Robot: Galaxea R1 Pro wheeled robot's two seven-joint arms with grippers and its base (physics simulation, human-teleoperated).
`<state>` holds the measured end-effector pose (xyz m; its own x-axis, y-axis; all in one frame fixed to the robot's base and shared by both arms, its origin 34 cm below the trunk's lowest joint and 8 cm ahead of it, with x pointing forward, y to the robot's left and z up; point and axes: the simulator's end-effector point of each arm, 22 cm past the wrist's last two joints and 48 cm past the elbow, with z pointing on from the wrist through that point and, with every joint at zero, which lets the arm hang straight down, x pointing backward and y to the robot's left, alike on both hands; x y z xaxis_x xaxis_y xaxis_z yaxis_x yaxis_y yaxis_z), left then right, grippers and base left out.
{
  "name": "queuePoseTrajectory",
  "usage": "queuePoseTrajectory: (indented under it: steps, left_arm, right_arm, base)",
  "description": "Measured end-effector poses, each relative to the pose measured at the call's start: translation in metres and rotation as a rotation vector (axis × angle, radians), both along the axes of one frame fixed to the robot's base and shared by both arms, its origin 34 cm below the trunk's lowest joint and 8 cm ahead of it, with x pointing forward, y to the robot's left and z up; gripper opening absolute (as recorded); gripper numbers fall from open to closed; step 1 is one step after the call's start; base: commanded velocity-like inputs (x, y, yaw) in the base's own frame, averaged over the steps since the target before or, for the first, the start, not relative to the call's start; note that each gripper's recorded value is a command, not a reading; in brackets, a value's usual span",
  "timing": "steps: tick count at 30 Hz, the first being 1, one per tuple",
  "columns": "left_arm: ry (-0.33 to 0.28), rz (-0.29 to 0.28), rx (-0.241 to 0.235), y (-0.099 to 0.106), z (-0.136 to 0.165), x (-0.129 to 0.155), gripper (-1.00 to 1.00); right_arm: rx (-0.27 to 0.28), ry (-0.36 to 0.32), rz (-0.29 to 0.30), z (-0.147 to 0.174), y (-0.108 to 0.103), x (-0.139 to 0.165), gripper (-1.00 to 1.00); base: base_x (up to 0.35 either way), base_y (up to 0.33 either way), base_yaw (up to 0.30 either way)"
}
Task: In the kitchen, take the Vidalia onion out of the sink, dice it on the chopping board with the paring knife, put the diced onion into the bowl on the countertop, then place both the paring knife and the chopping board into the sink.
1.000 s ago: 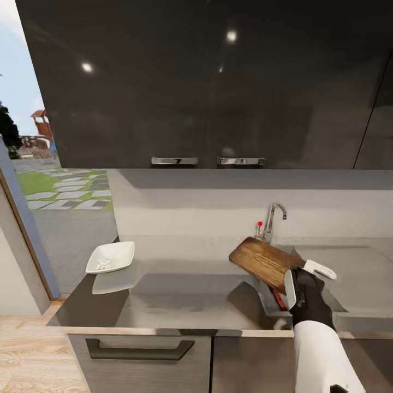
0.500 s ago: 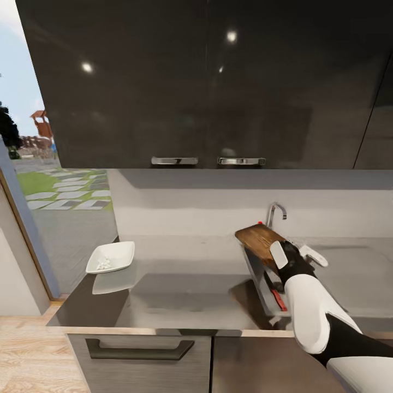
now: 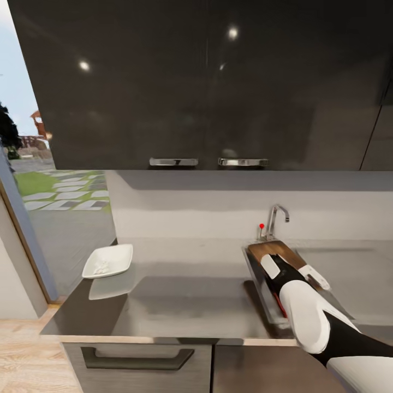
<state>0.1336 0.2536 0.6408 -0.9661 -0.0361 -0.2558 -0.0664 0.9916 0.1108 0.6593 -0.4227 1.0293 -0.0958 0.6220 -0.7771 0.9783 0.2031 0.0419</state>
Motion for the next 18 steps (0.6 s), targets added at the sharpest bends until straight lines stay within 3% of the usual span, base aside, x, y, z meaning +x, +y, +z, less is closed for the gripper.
queuePoseTrajectory:
  steps: [7, 18]
  left_arm:
    - [0.000, 0.000, 0.000, 0.000, 0.000, 0.000, 1.00]
    - [0.003, 0.001, 0.000, 0.000, 0.000, -0.001, 1.00]
  right_arm:
    - [-0.001, 0.016, -0.014, -0.001, -0.002, -0.005, -1.00]
    - [0.006, 0.065, -0.033, -0.021, -0.021, -0.020, -1.00]
  base:
    - [0.335, 0.000, 0.000]
    - [0.021, 0.000, 0.000]
